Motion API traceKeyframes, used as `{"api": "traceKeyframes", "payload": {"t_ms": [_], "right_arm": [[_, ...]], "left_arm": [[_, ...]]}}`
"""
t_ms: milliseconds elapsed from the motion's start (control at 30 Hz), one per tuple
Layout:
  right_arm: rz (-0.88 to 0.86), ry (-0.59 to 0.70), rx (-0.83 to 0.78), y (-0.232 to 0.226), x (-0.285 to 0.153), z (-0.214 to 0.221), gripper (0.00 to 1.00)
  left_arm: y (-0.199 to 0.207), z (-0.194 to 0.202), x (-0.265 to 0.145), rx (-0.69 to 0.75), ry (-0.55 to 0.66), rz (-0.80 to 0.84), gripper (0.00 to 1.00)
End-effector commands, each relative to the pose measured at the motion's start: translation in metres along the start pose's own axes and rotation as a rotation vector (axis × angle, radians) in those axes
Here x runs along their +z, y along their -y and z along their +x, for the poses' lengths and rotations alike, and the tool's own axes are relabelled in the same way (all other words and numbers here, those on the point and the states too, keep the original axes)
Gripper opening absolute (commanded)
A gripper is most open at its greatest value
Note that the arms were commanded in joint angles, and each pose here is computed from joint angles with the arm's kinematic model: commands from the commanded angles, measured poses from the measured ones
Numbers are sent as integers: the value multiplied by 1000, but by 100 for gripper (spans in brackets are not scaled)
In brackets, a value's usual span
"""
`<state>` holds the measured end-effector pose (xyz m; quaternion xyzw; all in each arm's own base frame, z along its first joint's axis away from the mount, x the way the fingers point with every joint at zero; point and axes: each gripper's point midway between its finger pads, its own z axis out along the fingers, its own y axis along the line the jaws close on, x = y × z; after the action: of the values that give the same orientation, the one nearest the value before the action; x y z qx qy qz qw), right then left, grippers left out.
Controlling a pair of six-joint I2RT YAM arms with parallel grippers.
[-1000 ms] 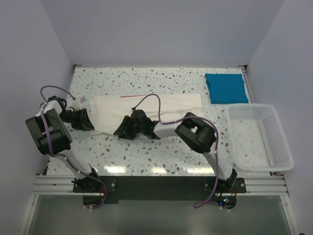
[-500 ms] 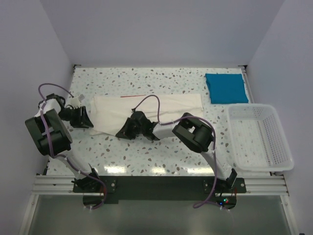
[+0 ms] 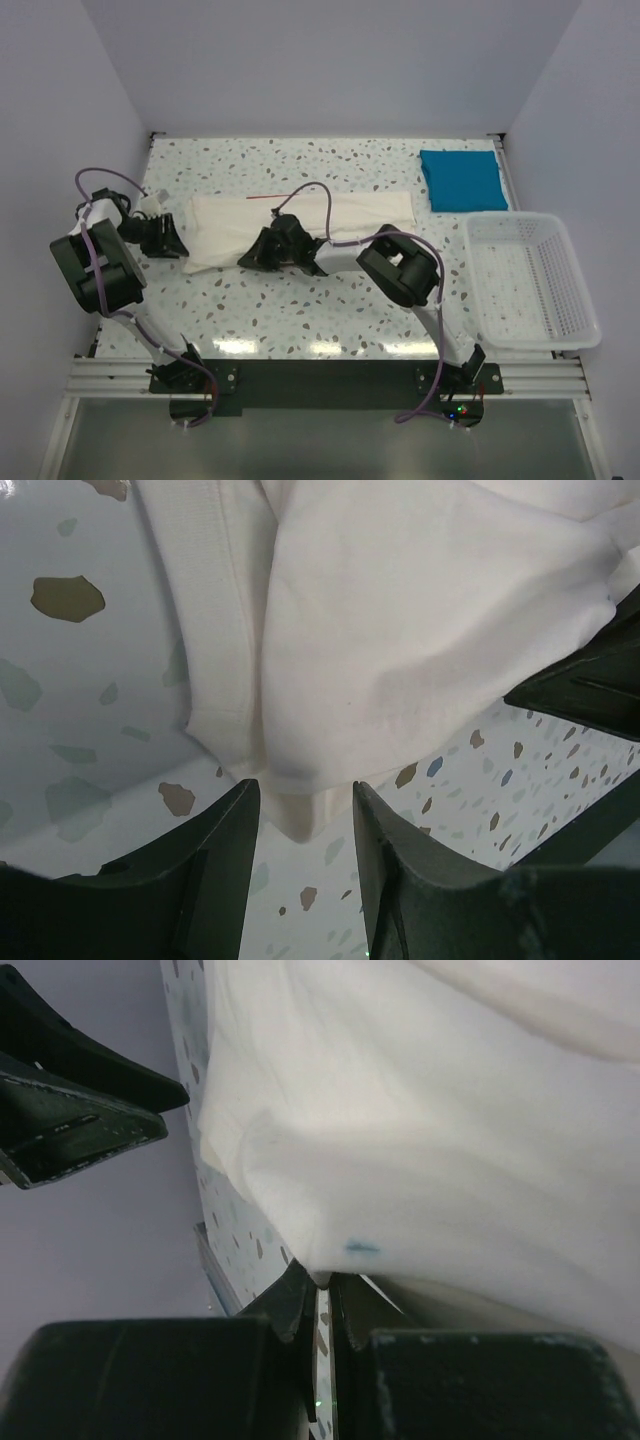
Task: Fold and stack the t-shirts
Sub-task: Fold the tshirt
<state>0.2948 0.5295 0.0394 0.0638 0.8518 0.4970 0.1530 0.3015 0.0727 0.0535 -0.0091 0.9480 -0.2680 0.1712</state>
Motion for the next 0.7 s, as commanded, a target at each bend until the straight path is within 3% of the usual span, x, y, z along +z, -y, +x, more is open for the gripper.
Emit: {"api": "traceKeyframes", "payload": {"t_ms": [0,667], "right_arm": [[-97,62,-26,-42,-11,-31,0],[-155,64,60,-65,-18,-51,0]], "left_arm": [[1,-7,2,-2,19,9,47],[18,-41,-15,18,126,50,52]]}}
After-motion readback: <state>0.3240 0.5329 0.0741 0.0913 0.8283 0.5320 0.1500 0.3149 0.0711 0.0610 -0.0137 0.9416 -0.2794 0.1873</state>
